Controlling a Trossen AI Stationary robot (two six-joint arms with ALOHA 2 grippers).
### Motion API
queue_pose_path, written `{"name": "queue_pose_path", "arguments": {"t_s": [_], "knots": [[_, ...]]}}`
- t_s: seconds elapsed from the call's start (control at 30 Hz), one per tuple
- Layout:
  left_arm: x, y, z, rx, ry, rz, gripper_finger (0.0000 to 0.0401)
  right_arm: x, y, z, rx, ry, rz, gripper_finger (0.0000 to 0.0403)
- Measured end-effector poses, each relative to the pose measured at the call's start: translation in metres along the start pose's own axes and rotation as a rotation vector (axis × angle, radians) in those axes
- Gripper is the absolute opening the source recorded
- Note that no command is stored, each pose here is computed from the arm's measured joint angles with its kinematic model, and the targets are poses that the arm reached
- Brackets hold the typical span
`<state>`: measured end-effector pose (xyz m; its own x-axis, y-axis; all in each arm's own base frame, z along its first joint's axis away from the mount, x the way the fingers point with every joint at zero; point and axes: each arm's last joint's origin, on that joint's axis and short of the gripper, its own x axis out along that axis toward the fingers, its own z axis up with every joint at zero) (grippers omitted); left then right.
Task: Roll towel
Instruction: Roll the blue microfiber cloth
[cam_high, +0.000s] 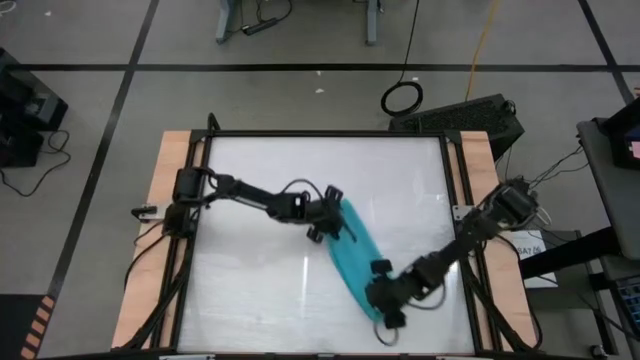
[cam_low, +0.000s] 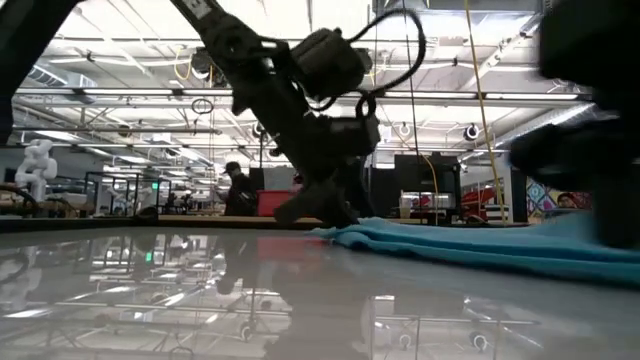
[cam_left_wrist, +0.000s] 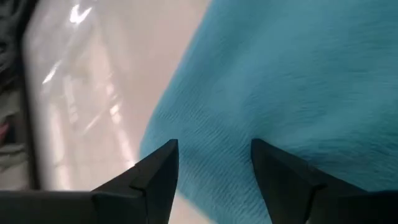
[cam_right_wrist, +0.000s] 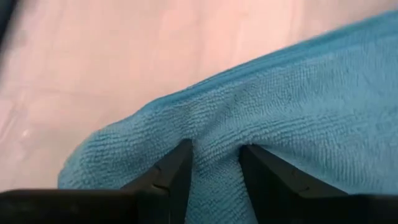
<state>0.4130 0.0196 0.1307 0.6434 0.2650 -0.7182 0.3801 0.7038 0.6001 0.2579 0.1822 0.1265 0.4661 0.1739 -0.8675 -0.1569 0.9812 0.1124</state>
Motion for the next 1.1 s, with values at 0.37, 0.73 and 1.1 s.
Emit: {"name": "queue_pose_path", "arguments": {"t_s": [0.37, 0.73, 1.1], "knots": [[-0.014, 0.063, -0.043, -0.104, 0.176, 0.226, 0.0207, 0.004, -0.097, 0.057, 0.091, -0.315, -0.198, 0.0135], [-0.088, 0.041, -0.001, -0.287, -0.023, -0.051, 0.0207, -0.030, -0.091, 0.064, 0.004, -0.361, -0.189, 0.0135], [-0.113, -0.053, 0.051, -0.137, -0.135, -0.310, 0.0207, -0.021, -0.020, 0.023, -0.453, -0.156, -0.181, 0.0138]]}}
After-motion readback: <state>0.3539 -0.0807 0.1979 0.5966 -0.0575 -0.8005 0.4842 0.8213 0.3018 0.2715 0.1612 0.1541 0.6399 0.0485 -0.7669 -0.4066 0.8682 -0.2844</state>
